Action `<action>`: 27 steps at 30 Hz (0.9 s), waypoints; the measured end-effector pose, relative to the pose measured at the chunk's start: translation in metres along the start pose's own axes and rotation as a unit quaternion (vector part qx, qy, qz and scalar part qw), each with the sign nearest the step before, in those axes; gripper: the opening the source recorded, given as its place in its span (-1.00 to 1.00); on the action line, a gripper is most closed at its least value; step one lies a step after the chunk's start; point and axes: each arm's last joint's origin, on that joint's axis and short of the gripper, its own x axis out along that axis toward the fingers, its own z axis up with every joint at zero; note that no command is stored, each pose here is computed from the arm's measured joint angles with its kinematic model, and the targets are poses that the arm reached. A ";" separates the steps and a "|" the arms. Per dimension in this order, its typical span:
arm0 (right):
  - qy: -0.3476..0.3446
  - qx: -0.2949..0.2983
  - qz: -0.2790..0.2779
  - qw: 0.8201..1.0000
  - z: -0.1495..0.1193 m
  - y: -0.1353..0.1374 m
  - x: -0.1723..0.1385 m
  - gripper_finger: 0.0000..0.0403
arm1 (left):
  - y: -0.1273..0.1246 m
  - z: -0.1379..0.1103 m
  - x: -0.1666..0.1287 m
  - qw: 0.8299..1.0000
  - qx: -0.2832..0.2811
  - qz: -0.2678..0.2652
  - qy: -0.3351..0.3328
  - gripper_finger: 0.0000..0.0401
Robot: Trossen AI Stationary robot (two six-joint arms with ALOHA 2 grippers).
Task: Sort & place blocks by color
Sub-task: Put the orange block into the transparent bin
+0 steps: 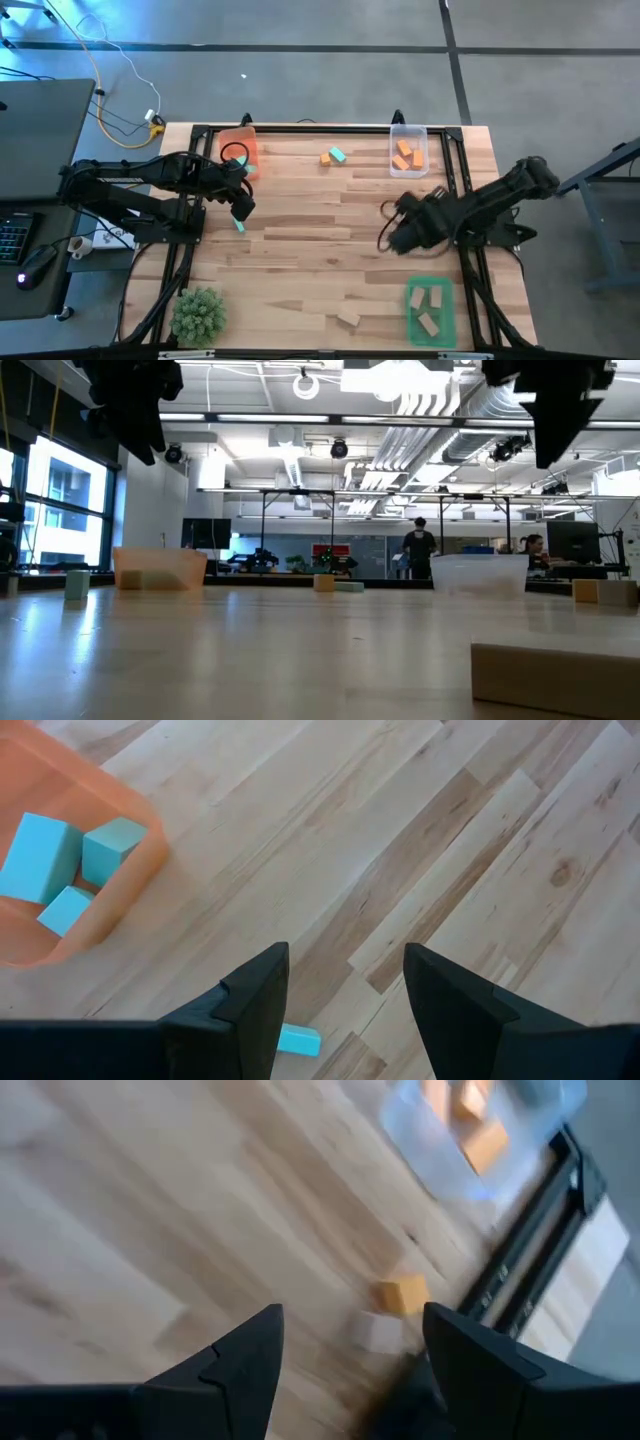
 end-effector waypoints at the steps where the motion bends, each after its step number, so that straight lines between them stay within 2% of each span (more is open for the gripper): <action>1: 0.010 0.013 0.001 1.000 0.001 -0.008 0.004 0.13 | 0.000 0.000 0.000 1.000 0.000 0.000 0.000 -0.07; 5: 0.038 0.057 0.009 0.998 0.007 -0.039 0.015 0.13 | 0.000 0.000 0.000 1.000 0.000 0.000 0.000 -0.07; 10: 0.055 0.077 0.013 0.995 0.020 -0.068 0.025 0.13 | 0.000 0.000 0.000 1.000 0.000 0.000 0.000 -0.07; 15: 0.069 0.064 0.008 0.996 0.036 -0.085 0.037 0.19 | 0.000 0.000 0.000 1.000 0.000 0.000 0.000 -0.07; 21: 0.059 0.038 0.033 0.997 0.055 -0.097 0.049 0.32 | 0.000 0.000 0.000 1.000 0.000 0.000 0.000 -0.07; 27: 0.069 0.031 0.054 0.996 0.067 -0.113 0.060 0.36 | 0.000 0.000 0.000 1.000 0.000 0.000 0.000 -0.07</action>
